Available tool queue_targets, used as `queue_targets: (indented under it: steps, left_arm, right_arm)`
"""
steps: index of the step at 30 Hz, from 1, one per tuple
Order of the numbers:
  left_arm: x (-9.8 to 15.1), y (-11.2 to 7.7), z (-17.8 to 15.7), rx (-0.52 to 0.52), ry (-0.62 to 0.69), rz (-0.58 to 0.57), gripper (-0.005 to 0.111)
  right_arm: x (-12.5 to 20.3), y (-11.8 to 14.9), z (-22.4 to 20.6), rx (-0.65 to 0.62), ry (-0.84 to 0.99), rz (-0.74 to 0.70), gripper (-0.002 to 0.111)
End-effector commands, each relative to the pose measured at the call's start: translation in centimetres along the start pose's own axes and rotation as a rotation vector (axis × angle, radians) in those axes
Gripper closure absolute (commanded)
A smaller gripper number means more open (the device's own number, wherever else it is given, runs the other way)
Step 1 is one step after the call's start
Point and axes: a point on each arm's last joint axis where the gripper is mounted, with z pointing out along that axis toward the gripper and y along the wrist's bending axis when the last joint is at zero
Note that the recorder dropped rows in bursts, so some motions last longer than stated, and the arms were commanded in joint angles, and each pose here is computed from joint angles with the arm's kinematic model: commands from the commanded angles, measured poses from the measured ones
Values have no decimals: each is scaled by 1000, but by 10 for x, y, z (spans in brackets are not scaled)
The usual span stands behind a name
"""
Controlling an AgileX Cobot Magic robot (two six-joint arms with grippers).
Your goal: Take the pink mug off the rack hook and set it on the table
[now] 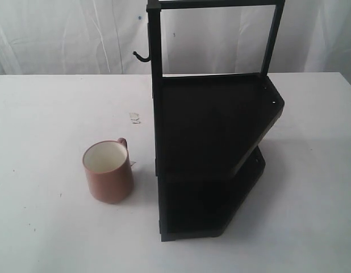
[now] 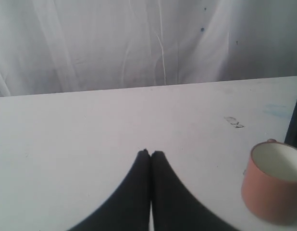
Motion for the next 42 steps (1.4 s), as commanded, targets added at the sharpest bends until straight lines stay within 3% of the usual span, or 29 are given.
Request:
queue_targets:
  steps: [1, 4, 8, 9, 11, 12, 13, 15, 16, 24, 26, 42]
  left_arm:
    - [21, 1, 2, -15, -51, -10, 107]
    - [41, 3, 11, -38, -67, -20, 107]
    - [54, 5, 16, -55, -147, -200, 107]
    - [58, 3, 17, -35, -93, -203, 107]
    - [59, 3, 17, -43, -87, -107, 107]
    - [60, 4, 17, -51, -70, -1, 107]
    - [61, 3, 17, -47, -52, 13, 107]
    - [73, -1, 17, -3, 80, 14, 107]
    - [85, -3, 15, 27, 208, 49, 107]
    - [84, -3, 15, 25, 199, 47, 107]
    - [84, -5, 15, 39, 201, -4, 107]
    - [84, -5, 15, 40, 201, 4, 107]
  right_arm:
    - [0, 0, 0, 2, -11, 10, 108]
    - [0, 0, 0, 2, -11, 10, 108]
    - [0, 0, 0, 2, -11, 10, 108]
    - [0, 0, 0, 2, -11, 10, 108]
    - [0, 0, 0, 2, -11, 10, 108]
    - [0, 0, 0, 2, -11, 10, 108]
    - [0, 0, 0, 2, -9, 17, 108]
    - [0, 0, 0, 2, -9, 17, 108]
    - [0, 0, 0, 2, -9, 17, 108]
    - [0, 0, 0, 2, -9, 17, 108]
    - [0, 0, 0, 2, -9, 17, 108]
    - [0, 0, 0, 2, -9, 32, 108]
